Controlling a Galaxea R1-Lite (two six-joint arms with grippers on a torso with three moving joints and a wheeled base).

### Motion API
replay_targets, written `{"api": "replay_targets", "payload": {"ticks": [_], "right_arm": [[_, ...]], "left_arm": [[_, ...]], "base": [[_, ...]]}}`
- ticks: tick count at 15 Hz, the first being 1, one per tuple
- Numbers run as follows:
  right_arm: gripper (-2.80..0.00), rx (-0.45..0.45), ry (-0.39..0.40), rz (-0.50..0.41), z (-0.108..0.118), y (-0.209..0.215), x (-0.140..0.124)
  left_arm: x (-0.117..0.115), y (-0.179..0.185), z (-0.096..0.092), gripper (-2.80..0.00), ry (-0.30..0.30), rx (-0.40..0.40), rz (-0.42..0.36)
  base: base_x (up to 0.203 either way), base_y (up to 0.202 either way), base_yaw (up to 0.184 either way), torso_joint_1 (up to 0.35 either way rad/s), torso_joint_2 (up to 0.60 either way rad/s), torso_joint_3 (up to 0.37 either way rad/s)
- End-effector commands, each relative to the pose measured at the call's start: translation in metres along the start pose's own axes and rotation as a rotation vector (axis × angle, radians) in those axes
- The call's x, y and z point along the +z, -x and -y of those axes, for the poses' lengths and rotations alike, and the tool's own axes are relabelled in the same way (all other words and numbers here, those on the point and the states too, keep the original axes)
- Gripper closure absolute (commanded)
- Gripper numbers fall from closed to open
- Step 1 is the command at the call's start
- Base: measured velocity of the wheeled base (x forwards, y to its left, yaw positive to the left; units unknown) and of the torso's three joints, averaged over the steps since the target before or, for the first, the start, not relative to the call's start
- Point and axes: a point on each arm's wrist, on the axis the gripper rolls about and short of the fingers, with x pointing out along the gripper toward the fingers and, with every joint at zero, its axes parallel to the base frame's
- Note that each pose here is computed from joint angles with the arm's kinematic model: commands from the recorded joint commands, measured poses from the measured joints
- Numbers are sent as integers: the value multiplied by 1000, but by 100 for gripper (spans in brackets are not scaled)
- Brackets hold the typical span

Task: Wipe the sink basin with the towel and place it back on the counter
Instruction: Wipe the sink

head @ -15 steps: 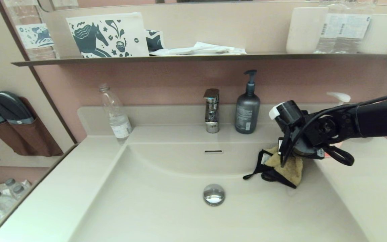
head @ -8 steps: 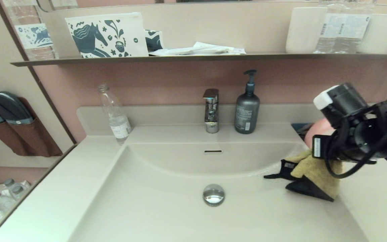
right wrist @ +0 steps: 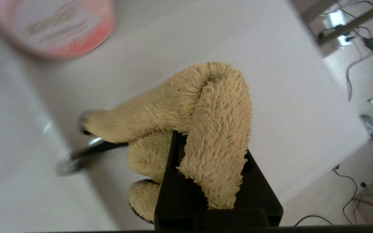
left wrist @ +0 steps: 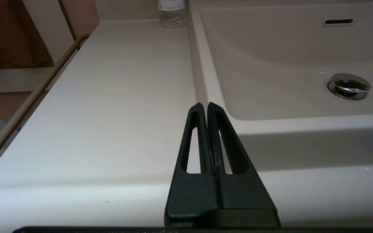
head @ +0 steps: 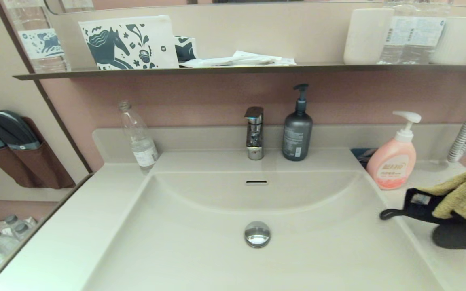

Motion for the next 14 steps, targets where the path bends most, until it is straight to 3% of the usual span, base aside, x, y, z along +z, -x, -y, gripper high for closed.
{"api": "replay_targets", "payload": {"ticks": [1, 5, 9, 14], "right_arm": [[0, -72, -61, 22, 25, -5, 19], [0, -97, -4, -63, 21, -27, 8], [0, -24, -35, -40, -8, -42, -11], [0, 12, 41, -104, -41, -65, -56]], "left_arm": [[0, 0, 0, 0, 0, 0, -1], [0, 0, 0, 0, 0, 0, -1], [0, 0, 0, 0, 0, 0, -1], [0, 0, 0, 0, 0, 0, -1]], "base": [[0, 0, 0, 0, 0, 0], [0, 0, 0, 0, 0, 0], [0, 0, 0, 0, 0, 0], [0, 0, 0, 0, 0, 0]]}}
